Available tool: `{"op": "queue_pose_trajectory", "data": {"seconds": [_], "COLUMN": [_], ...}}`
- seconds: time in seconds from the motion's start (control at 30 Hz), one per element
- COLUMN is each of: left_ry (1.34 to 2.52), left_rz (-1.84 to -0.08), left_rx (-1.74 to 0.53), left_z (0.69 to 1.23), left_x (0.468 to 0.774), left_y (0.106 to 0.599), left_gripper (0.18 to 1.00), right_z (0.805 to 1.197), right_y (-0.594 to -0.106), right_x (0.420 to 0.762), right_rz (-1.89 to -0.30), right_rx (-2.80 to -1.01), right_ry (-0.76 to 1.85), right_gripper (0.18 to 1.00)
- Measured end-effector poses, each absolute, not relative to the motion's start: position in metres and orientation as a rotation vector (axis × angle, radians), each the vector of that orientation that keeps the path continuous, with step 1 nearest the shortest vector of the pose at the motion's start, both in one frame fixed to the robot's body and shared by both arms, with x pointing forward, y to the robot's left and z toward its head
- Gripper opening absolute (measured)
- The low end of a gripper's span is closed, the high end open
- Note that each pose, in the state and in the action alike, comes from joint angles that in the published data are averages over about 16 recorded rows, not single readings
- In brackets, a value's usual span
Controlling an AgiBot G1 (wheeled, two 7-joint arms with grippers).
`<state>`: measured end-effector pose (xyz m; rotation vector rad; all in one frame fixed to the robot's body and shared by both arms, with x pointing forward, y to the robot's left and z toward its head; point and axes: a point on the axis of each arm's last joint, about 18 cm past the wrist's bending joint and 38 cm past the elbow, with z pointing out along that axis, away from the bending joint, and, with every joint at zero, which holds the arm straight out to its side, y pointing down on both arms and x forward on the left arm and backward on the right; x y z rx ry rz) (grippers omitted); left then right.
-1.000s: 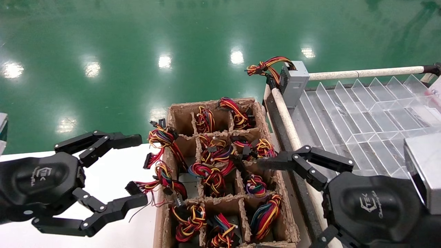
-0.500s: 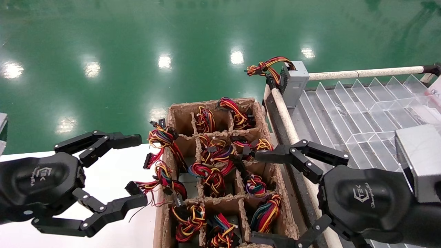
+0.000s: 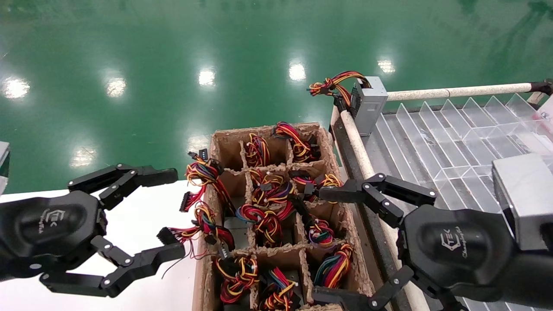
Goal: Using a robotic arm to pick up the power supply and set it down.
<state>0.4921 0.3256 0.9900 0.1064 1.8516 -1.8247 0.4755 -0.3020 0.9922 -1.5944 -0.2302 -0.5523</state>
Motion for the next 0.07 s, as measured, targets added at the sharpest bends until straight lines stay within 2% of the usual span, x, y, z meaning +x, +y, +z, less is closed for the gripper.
{"op": "queue_pose_trajectory", "data": {"seconds": [0.07], "left_ry": [1.852], "left_rz": [-1.825], "left_rx": [0.106], "left_z": [0.9900], "left_x": [0.4921], "left_y": [0.3256], "left_gripper": [1.001], "right_z": [0.9922], "right_y": [-0.3020], "right_x": [0.4756], "right_rz": [-0.552], "right_rx": [-1.594], "right_ry": [-0.230], "right_gripper": [1.000]}}
